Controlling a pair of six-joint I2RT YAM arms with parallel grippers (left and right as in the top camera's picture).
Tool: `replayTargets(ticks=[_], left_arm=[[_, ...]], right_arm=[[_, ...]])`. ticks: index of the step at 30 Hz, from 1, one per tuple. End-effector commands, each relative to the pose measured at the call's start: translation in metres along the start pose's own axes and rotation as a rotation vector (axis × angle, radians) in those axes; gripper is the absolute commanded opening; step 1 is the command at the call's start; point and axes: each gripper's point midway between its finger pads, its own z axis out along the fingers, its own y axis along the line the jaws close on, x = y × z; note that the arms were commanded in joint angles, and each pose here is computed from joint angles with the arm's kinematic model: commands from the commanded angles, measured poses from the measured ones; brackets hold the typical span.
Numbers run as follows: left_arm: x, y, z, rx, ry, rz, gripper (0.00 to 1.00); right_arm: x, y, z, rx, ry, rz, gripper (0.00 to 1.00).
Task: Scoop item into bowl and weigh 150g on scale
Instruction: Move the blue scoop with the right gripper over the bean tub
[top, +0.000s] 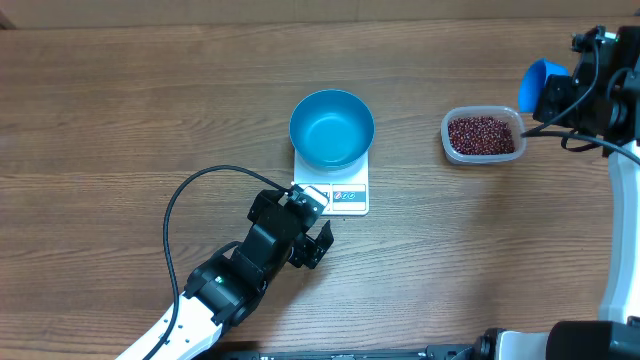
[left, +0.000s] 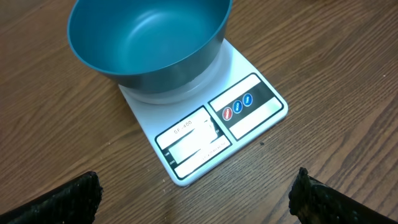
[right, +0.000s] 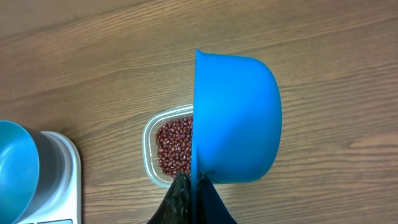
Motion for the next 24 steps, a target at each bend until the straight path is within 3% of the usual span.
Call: replayTargets(ticks=[1,11,24], left_arm=[[-0.001,0.004,-0.002,-0.014,-0.009,0.007,1.00],[0.000,0.004,-0.002,-0.014,-0.006,0.008,1.00],[0.001,0.003,-0.001,-0.014,0.000,0.008,0.99]], right_arm=[[-0.019,0.012,-0.012,-0.024,-0.038,-0.113,0.04],[-0.013,0.040,0.001,-0.048,0.016,-0.219,0.04],[0.029,0.037,0.067,0.159,0.268,-0.306,0.04]])
